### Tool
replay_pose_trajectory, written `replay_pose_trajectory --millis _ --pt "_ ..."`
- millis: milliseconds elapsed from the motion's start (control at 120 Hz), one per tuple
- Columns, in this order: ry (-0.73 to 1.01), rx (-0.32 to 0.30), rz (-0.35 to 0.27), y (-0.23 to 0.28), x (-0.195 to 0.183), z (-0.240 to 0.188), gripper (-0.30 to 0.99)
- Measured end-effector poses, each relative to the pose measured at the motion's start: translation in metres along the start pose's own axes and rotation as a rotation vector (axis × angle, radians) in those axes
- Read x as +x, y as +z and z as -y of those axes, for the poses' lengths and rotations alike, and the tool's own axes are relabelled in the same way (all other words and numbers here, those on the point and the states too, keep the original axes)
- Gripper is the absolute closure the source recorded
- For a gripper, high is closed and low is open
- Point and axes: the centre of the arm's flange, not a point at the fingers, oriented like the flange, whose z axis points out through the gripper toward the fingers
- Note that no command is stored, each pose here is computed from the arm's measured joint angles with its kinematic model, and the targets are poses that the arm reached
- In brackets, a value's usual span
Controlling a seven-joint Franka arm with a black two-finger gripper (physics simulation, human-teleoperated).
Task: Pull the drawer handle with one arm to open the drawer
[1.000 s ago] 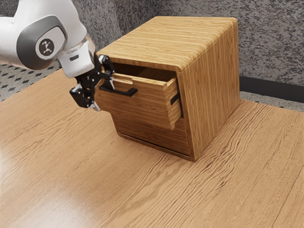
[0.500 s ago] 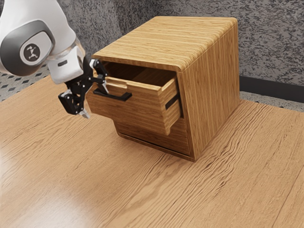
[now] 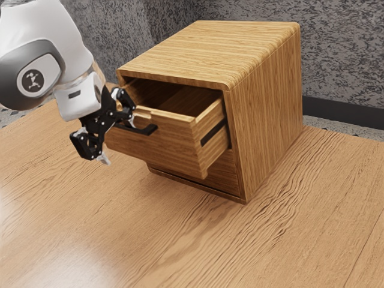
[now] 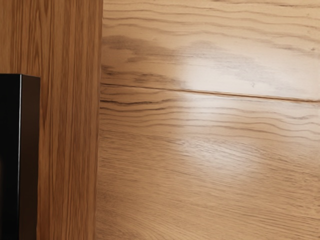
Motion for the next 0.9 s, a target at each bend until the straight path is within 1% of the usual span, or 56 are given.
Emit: replay_pose_trajectory --millis 250,358,450,600,675,900 --pt "-0.001 0.0 -0.007 -0.002 -0.002 -0.015 0.0" --pt "-0.009 0.016 -0.009 -0.011 -0.007 -0.018 0.09" --pt "-0.012 0.028 -0.009 -0.017 -0.009 -0.018 0.1" --pt "-0.014 0.03 -0.009 -0.017 -0.009 -0.016 0.07" --pt "-0.014 0.024 -0.009 -0.014 -0.008 -0.016 0.03" --pt "-0.018 0.011 -0.014 -0.008 -0.011 -0.025 0.0"
